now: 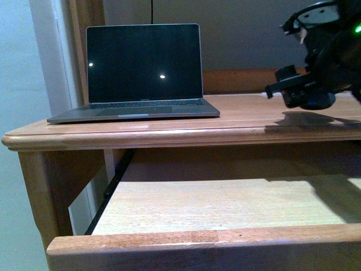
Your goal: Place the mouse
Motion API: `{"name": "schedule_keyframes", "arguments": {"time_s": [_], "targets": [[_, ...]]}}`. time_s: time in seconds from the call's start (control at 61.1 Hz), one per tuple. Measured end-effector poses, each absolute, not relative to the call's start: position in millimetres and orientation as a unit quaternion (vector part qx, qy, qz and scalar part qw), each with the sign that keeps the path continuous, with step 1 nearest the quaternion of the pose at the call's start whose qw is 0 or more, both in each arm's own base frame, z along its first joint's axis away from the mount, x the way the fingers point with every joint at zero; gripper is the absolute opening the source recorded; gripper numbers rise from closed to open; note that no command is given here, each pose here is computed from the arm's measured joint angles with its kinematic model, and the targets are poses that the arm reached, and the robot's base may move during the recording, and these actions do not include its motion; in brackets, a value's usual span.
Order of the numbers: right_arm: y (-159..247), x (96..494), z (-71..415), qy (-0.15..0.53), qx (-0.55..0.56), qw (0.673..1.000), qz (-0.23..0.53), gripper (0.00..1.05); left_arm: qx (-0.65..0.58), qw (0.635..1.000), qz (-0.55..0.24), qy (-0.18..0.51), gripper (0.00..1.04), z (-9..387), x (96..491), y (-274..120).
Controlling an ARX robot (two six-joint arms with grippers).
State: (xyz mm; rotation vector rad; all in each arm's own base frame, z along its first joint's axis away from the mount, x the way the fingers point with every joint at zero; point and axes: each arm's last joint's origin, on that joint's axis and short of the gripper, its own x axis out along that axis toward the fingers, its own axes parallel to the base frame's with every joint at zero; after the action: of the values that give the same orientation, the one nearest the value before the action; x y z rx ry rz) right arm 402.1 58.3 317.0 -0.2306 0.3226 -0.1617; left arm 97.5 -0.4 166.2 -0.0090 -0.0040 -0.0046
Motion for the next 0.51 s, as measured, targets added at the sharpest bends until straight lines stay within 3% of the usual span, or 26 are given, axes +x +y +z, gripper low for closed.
{"name": "schedule_keyframes", "arguments": {"time_s": [0.229,0.508], "targets": [[67.8,439.8,298.2,0.160,-0.082,0.976,-0.123,0.57,-0.005,1.000,-0.002,-0.002,0.97,166.2,97.5,-0.4],[101.4,448.8,298.4,0.156,-0.056,0.981,-0.100,0.57,-0.004,1.000,-0.002,-0.002,0.97,166.2,97.5,-0.4]]}}
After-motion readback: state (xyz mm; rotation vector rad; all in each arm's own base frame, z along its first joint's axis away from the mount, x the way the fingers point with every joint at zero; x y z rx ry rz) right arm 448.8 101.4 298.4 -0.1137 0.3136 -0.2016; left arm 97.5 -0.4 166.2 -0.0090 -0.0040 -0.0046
